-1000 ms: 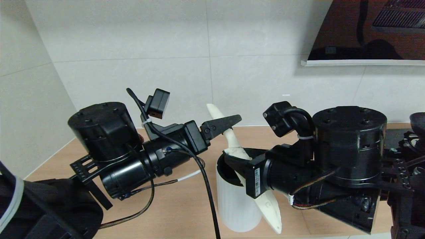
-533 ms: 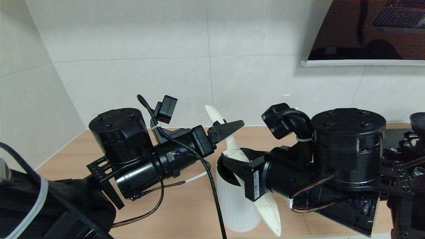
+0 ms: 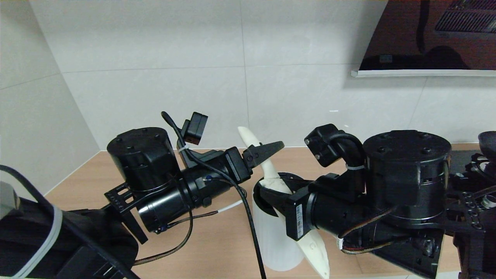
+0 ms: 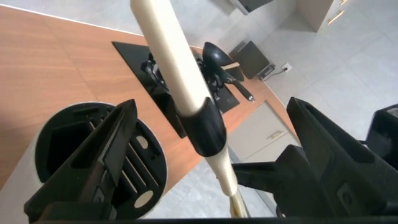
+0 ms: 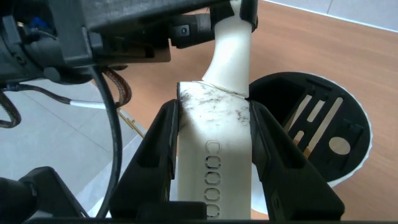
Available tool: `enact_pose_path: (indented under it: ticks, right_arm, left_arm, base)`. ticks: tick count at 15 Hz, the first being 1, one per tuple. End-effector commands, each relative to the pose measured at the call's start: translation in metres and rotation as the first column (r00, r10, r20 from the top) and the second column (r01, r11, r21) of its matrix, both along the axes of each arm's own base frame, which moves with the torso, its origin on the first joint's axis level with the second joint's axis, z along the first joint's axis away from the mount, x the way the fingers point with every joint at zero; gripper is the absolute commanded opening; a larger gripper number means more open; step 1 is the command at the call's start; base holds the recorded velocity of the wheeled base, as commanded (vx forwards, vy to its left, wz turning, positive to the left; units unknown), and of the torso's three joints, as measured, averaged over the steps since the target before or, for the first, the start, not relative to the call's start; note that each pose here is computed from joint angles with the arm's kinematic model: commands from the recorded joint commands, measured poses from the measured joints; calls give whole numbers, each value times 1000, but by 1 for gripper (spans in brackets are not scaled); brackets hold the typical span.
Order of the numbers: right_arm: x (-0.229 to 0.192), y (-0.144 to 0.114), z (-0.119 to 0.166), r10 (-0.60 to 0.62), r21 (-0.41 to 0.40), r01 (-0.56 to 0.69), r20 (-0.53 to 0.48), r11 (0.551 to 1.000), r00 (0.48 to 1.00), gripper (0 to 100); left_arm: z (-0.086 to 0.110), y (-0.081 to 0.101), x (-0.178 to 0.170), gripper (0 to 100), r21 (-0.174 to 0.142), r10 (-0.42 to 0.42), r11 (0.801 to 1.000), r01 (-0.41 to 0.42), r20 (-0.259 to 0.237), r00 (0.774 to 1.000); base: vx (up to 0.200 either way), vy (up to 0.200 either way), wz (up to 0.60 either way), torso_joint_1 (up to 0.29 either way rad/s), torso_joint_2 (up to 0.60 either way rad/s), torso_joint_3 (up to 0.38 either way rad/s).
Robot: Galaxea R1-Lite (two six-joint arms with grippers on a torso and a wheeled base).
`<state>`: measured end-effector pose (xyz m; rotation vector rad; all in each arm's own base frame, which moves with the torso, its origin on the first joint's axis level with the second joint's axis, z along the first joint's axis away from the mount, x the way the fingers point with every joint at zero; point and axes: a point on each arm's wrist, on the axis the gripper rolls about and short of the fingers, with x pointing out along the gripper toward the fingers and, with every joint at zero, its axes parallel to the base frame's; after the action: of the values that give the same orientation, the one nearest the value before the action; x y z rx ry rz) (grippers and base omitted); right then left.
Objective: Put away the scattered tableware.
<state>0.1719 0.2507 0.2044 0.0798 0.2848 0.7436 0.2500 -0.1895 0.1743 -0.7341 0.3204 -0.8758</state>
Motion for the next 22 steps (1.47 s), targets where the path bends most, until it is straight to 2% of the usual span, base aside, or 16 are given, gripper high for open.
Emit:
enact_pose_path:
  ticks: [1,14,15,20,22]
  right_arm:
    - [-1,0,1,1,2,-1,2,1000,1000,0]
    - [0,-1,2,-2,6,2,4,1000,1000,0]
    - [0,-1,1,-2,3,2,3,1000,1000,100]
    - [0,-1,2,-2,5,2,3,1000,1000,100]
    - [1,-7,8,-17,21,17,17,1000,1000,100]
  left_arm:
    - [0,0,0,0,1,0,1000,0,1,1000]
    - [-3,-1,1,0,9,-2,1000,2,-8,1000]
    - [-2,-1,1,0,6,-2,1000,2,-4,1000]
    - [-1,0,0,0,3,0,1000,0,-3,1000]
    - [2,1,-1,0,-14,6,1000,-6,21,1000]
  base:
    - [0,0,0,0,0,0]
    - [0,0,0,0,0,0]
    - [0,0,0,0,0,0]
    - [0,0,0,0,0,0]
    - [0,0,0,0,0,0]
